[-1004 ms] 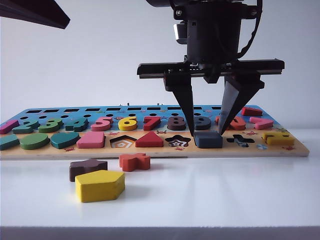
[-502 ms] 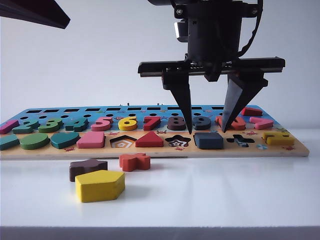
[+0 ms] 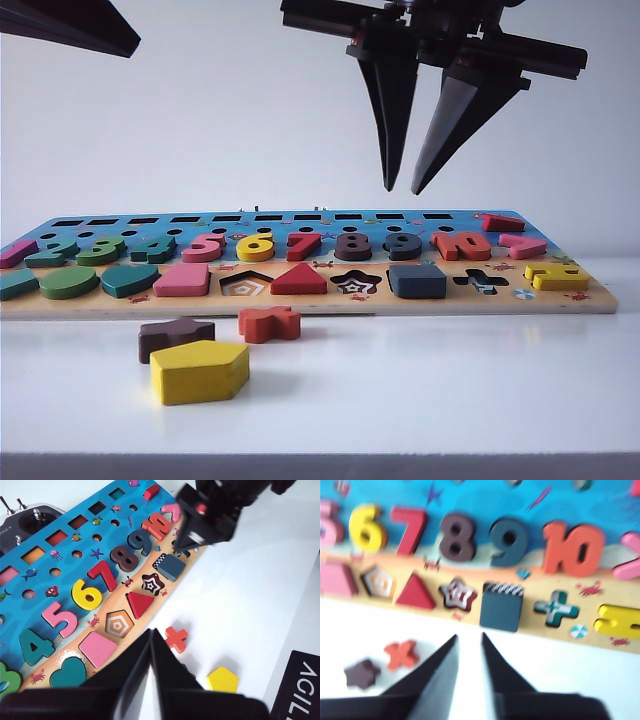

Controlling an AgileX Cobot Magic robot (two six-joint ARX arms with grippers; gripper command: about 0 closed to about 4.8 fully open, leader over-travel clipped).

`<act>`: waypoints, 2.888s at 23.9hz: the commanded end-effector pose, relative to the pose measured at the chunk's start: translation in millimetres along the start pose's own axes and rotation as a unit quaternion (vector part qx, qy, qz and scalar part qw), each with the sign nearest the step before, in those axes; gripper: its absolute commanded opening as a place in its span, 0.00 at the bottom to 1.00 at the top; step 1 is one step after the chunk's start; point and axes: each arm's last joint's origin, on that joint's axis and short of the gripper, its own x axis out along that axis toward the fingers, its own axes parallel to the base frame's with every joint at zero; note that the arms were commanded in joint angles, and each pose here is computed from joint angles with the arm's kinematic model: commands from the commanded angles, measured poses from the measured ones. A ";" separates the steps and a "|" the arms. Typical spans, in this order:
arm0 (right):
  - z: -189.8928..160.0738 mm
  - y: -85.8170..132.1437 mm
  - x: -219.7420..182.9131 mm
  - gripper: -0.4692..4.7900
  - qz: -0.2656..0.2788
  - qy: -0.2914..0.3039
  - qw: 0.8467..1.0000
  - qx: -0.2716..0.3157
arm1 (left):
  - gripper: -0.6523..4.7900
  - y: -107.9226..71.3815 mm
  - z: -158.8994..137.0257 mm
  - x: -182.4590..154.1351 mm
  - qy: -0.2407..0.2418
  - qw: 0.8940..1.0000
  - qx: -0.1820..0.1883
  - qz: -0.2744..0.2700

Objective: Insert the cube into the slot.

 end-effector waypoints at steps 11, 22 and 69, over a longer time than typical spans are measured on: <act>-8.7 2.6 9.9 0.07 0.026 0.068 0.949 -0.307 | 0.15 0.0 3.2 -0.9 -0.011 1.000 0.005 0.001; -6.9 4.4 46.6 0.07 -0.013 0.114 0.939 -0.323 | 0.15 0.0 3.2 -0.9 -0.011 1.000 0.005 0.001; 18.2 -15.6 -48.7 0.07 -0.017 -0.167 0.973 -0.160 | 0.15 5.6 5.9 -4.2 -0.029 0.999 0.003 0.034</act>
